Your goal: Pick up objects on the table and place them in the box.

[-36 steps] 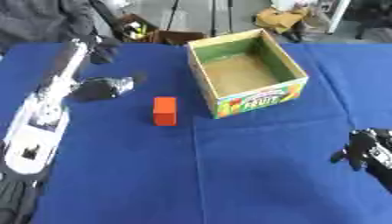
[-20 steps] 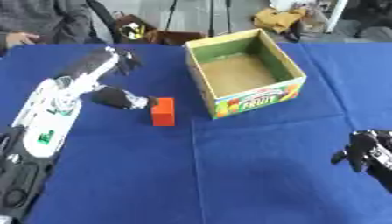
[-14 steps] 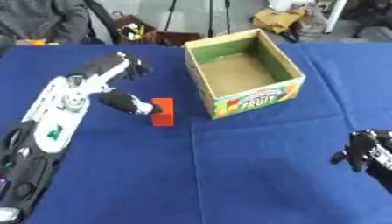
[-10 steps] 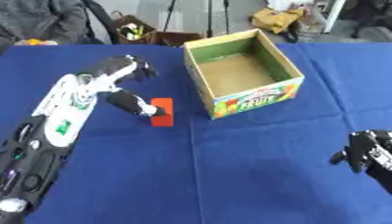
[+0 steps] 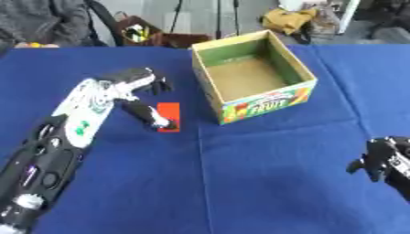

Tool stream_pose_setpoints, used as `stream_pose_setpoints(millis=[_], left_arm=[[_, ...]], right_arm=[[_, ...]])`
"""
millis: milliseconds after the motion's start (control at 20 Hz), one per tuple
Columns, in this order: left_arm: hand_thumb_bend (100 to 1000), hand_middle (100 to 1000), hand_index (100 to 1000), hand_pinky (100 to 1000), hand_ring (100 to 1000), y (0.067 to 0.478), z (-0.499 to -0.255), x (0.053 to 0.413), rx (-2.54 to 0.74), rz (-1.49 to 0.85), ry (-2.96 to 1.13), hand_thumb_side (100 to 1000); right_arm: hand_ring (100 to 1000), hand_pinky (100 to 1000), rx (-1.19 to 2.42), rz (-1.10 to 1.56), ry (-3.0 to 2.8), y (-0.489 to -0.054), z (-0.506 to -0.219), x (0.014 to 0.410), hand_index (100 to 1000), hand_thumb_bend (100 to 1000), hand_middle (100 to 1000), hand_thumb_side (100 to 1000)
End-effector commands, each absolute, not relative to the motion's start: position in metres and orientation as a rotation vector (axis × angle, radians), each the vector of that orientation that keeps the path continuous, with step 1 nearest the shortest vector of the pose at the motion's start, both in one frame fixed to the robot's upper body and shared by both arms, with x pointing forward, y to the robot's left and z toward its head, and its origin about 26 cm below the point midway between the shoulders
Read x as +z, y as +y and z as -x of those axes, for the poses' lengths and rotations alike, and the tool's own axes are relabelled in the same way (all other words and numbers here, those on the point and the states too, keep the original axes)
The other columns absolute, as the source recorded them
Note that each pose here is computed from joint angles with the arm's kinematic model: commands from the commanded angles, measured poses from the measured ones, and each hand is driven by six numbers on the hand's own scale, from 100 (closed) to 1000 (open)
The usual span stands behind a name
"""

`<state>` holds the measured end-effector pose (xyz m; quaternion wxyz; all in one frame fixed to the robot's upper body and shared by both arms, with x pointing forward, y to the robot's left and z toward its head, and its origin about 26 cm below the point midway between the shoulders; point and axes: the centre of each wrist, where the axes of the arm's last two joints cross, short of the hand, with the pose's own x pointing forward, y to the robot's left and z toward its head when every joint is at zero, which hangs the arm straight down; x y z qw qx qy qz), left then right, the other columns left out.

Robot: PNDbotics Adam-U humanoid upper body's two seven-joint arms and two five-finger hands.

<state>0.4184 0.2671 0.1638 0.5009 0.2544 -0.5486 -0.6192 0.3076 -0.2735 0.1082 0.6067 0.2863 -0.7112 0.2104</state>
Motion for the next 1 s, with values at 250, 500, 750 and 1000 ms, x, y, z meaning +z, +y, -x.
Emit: stream_pose_setpoints(millis=[250, 500, 750, 1000], left_arm=[[662, 683, 795, 761, 699, 0.265, -0.430, 0.164, -1.553, -0.647, -1.306, 372], [638, 675, 791, 759, 692, 0.264, -0.435, 0.158, -1.562, -0.677, -1.307, 361], [610, 668, 789, 753, 683, 0.263, -0.437, 0.153, -1.569, -0.692, -1.297, 348], [488, 630, 782, 719, 635, 0.264, -0.438, 0.149, -1.576, -0.693, -1.279, 284]], right_arm=[[325, 572, 0.511, -0.662, -1.663, -0.273, -0.309, 0.116, 364, 100, 342, 249], [325, 572, 0.511, -0.664, -1.663, -0.273, -0.309, 0.116, 364, 100, 342, 250], [325, 573, 0.511, -0.664, -1.663, -0.273, -0.309, 0.116, 364, 100, 342, 250], [325, 573, 0.511, -0.663, -1.662, -0.273, -0.309, 0.116, 364, 100, 342, 251]])
